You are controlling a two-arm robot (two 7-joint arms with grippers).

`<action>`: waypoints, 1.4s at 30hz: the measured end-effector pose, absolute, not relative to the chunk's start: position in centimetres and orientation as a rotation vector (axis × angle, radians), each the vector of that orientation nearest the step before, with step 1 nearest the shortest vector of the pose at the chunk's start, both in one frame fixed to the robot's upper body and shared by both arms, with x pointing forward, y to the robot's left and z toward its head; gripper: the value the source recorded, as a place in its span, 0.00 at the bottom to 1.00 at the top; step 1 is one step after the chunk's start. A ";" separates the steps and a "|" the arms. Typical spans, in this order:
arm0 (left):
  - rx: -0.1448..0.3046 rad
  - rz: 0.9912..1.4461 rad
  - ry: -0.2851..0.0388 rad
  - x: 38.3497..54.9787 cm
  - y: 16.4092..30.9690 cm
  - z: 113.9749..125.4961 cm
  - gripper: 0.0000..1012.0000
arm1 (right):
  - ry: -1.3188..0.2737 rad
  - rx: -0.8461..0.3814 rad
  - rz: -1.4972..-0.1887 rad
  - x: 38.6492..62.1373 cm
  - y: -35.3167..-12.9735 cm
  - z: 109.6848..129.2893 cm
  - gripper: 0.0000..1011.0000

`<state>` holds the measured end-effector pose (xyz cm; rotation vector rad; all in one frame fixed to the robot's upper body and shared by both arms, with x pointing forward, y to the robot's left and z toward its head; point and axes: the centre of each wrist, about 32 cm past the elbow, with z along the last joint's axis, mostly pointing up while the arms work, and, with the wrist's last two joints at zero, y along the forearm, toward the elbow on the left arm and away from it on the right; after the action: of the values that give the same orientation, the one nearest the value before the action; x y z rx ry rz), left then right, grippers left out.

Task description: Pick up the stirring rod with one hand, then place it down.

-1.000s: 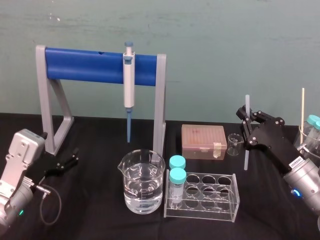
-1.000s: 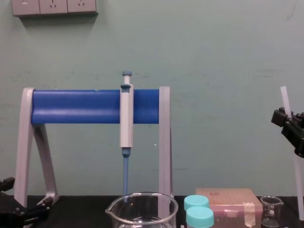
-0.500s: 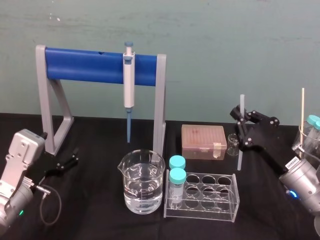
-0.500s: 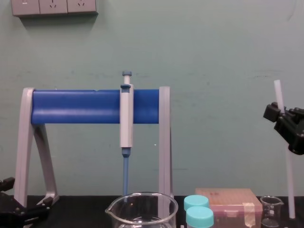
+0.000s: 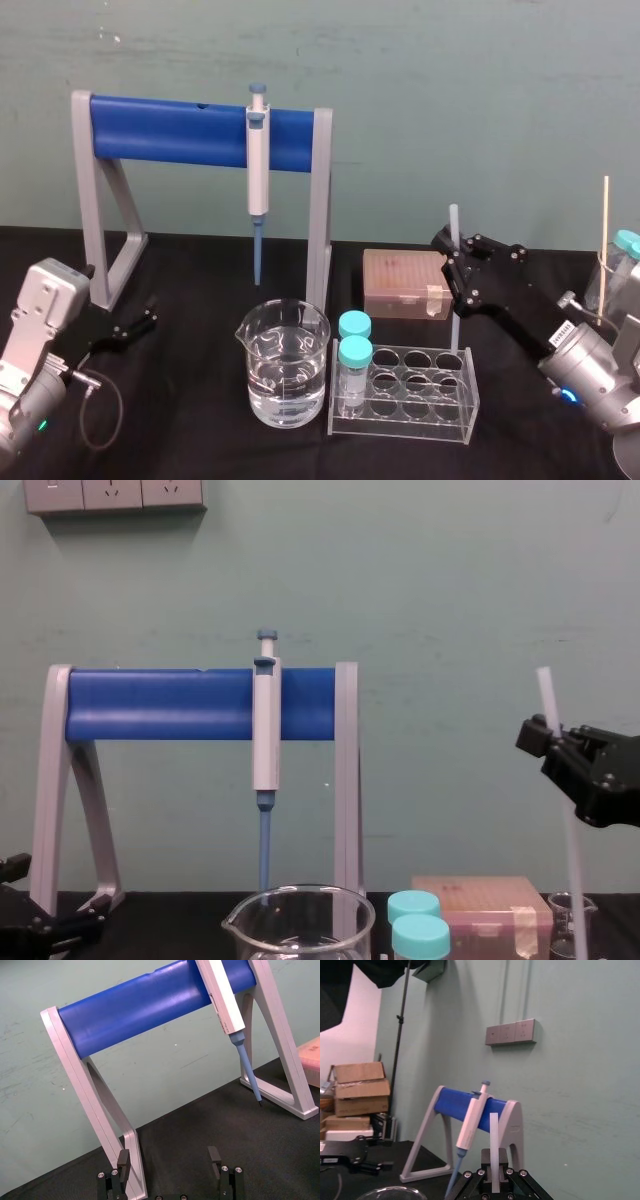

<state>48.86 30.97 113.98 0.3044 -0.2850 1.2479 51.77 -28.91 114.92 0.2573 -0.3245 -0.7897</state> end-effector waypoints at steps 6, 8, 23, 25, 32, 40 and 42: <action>0.304 1.248 -0.285 48.9 31.0 114.0 0.99 | -0.304 0.254 -0.764 52.0 -28.6 114.7 0.07; 0.305 1.248 -0.285 48.9 31.0 114.0 0.99 | -0.289 0.251 -0.759 52.0 -28.5 114.6 0.07; 0.304 1.248 -0.285 48.9 31.0 114.0 0.99 | -0.234 0.220 -0.742 52.1 -28.5 113.5 0.07; 0.304 1.248 -0.285 48.9 31.0 114.0 0.99 | -0.232 0.214 -0.738 52.1 -28.6 113.3 0.07; 0.304 1.248 -0.285 48.9 31.0 114.0 0.99 | -0.227 0.199 -0.733 52.3 -28.7 112.8 0.07; 0.304 1.248 -0.285 48.9 31.0 114.0 0.99 | -0.219 0.170 -0.728 52.6 -28.9 112.1 0.07; 0.304 1.248 -0.285 48.9 31.0 114.0 0.99 | -0.217 0.164 -0.728 52.6 -28.9 112.0 0.07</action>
<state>48.86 30.97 113.98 0.3044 -0.2850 1.2480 52.62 -28.94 111.97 0.1645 -0.2172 -0.7277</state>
